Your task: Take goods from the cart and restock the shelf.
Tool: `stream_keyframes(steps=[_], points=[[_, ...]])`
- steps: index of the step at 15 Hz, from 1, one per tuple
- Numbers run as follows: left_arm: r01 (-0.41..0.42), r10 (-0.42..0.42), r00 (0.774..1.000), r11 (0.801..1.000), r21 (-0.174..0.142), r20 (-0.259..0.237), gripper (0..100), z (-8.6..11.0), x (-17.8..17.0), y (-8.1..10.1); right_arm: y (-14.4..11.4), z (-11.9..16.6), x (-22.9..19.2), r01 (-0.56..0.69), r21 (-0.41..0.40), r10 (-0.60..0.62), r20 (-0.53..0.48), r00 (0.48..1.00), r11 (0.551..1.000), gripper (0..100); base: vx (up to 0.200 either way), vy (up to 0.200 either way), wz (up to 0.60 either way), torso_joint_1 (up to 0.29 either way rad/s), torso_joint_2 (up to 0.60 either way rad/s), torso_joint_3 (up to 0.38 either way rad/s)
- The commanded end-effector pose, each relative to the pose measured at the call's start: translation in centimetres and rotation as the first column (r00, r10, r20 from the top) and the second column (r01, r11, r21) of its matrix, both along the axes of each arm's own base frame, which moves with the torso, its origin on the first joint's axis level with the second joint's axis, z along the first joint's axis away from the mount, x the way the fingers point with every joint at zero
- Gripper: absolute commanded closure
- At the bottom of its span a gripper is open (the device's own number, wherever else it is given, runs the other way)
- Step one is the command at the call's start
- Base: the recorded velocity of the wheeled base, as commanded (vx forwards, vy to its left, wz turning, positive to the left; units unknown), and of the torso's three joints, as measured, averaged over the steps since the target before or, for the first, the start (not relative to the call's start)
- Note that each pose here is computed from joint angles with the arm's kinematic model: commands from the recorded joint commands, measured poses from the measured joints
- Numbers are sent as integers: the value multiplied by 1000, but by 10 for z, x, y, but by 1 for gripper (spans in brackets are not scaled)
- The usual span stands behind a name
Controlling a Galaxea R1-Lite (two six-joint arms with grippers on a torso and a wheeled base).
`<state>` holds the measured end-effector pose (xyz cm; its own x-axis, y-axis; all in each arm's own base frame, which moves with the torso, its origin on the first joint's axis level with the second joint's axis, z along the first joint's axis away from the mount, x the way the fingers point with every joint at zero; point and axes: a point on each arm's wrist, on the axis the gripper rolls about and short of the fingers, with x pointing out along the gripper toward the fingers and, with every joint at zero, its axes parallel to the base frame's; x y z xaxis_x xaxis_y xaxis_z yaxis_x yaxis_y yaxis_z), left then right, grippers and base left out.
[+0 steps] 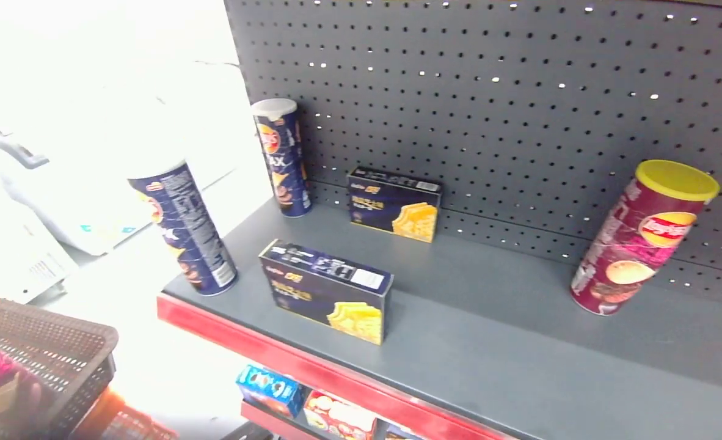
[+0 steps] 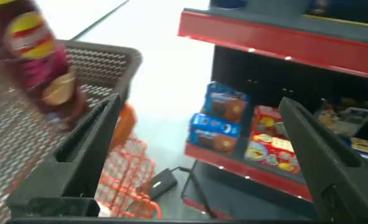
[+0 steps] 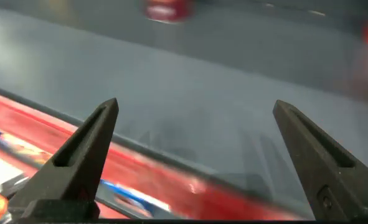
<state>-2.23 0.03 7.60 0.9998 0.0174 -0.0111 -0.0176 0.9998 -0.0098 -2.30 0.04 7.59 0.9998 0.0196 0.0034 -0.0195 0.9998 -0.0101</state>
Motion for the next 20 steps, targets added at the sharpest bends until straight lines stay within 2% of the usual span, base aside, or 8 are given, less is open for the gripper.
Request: stream_keyframes(steps=[1, 7, 20], points=[[1, -1, 1000, 1000, 1, -1, 0, 0, 0, 0, 0, 0, 0, 0, 1, 0, 0, 1000, 1000, 0, 0, 0, 600, 7, 2, 2], [1, -1, 1000, 1000, 1, 0, 0, 0, 0, 0, 0, 0, 0, 0, 1, 0, 0, 1000, 1000, 0, 0, 0, 600, 2, 5, 2], [4, -4, 1000, 1000, 5, 0, 0, 0, 0, 0, 0, 0, 0, 0, 1, 0, 0, 1000, 1000, 0, 0, 0, 0, 0, 0, 0]])
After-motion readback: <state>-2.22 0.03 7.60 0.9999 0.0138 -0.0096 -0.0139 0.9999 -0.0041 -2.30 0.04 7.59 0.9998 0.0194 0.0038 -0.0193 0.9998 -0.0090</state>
